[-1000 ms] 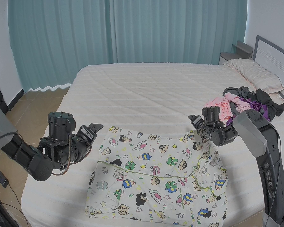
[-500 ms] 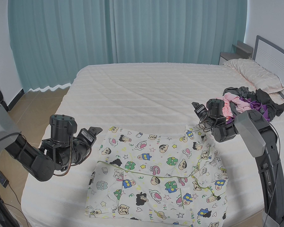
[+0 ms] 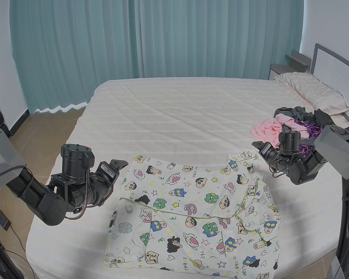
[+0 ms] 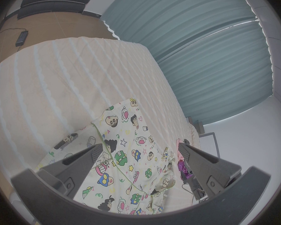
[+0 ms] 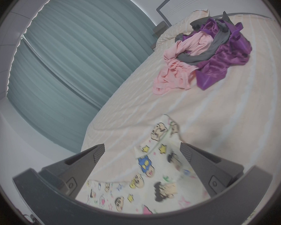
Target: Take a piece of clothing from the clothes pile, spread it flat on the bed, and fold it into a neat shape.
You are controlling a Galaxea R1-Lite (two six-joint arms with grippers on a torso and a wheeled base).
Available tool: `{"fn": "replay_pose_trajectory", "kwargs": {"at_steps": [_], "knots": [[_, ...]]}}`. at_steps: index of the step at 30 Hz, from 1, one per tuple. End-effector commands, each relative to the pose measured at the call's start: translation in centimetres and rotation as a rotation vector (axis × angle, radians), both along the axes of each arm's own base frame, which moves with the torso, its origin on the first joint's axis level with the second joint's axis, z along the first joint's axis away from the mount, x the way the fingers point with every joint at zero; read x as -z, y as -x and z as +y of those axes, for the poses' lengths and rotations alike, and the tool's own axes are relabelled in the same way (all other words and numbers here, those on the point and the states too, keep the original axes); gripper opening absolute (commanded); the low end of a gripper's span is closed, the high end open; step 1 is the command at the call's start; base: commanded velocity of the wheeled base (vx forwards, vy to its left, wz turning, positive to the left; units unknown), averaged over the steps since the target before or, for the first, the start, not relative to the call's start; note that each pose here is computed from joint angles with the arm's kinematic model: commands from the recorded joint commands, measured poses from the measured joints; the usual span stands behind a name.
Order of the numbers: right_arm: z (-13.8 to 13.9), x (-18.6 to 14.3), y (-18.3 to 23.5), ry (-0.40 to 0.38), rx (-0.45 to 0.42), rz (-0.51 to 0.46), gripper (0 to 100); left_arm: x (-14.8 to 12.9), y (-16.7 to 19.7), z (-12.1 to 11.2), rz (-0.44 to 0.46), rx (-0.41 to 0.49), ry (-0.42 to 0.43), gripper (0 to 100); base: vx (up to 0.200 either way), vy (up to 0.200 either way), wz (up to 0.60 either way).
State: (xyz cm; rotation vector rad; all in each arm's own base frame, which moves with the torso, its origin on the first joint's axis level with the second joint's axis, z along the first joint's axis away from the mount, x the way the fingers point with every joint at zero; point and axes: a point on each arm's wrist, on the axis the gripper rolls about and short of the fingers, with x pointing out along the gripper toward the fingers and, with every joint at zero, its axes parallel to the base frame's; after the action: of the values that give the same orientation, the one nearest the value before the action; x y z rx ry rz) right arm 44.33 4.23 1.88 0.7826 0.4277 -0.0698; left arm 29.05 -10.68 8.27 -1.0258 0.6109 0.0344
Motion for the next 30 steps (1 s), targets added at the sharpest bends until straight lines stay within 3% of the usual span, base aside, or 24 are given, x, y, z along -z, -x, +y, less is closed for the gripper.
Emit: {"fn": "replay_pose_trajectory", "kwargs": {"at_steps": [1,11,17,23,30], "knots": [[-3.4,-3.5,8.4,0.025,-0.069,-0.024,100,0.5,0.8,-0.1,0.022,0.032,0.059,100,0.0,0.0,0.0],[0.2,-0.2,13.3,0.015,-0.185,0.073,100,0.8,0.9,0.0,0.016,0.032,0.061,100,0.0,0.0,0.0],[3.1,1.0,13.3,0.0,-0.26,0.105,100,0.8,0.9,0.0,0.017,0.033,0.06,100,0.0,0.0,0.0],[4.0,4.6,10.6,0.023,-0.238,0.151,100,0.8,0.9,0.0,0.017,0.03,0.059,100,0.0,0.0,0.0],[3.4,5.6,8.7,0.025,-0.21,0.167,100,1.0,0.7,0.1,0.021,0.028,0.058,100,0.0,0.0,0.0]]}}
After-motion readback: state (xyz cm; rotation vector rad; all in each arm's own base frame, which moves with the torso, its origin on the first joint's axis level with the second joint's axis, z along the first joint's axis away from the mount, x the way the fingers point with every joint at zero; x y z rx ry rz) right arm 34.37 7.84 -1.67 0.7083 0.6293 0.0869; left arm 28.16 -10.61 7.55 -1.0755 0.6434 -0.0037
